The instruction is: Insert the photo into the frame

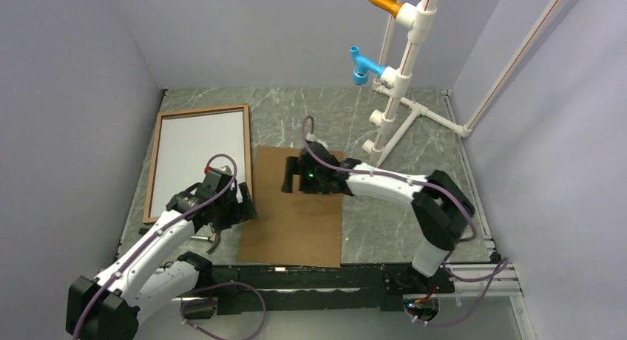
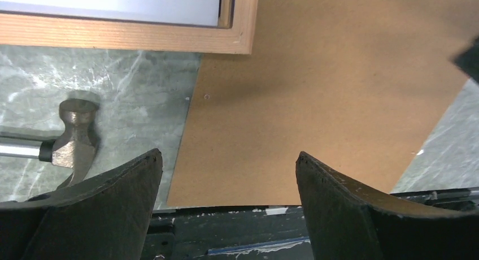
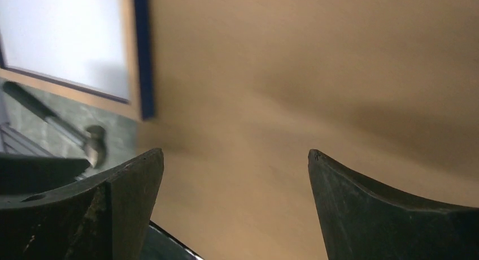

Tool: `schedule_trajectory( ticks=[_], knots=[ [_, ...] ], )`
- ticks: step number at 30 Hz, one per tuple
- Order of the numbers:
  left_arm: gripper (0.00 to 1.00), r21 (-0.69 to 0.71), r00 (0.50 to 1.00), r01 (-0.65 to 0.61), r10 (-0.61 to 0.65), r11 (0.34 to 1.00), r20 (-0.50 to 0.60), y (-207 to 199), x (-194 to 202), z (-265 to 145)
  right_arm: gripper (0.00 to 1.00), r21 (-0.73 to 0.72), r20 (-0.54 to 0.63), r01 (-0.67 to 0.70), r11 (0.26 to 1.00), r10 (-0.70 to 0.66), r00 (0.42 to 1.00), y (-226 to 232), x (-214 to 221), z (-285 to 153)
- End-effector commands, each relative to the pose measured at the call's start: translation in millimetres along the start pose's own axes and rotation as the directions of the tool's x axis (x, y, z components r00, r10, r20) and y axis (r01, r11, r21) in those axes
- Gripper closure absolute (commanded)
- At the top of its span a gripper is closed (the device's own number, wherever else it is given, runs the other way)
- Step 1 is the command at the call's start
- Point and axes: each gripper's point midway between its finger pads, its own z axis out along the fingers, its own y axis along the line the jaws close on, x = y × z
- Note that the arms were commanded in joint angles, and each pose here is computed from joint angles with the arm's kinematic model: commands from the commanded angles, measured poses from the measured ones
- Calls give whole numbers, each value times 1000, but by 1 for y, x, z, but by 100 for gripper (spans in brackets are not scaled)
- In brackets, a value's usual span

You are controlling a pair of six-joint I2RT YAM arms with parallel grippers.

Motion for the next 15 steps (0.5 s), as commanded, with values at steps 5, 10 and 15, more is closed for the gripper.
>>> schedule_trajectory(
  ticks=[5, 10, 15],
  knots=[
    [12, 39, 998, -13, 15, 999, -61, 0, 19, 31, 0, 144, -19, -39, 989, 42, 999, -100, 29, -51],
    [14, 36, 997, -7, 9, 999, -81, 2, 27, 47, 1, 220, -28, -68, 973, 76, 997, -146, 44, -66],
    [15, 42, 994, -18, 22, 999, -110, -5, 34, 63, 1, 174, -58, -130, 976, 142, 988, -159, 59, -67]
  ],
)
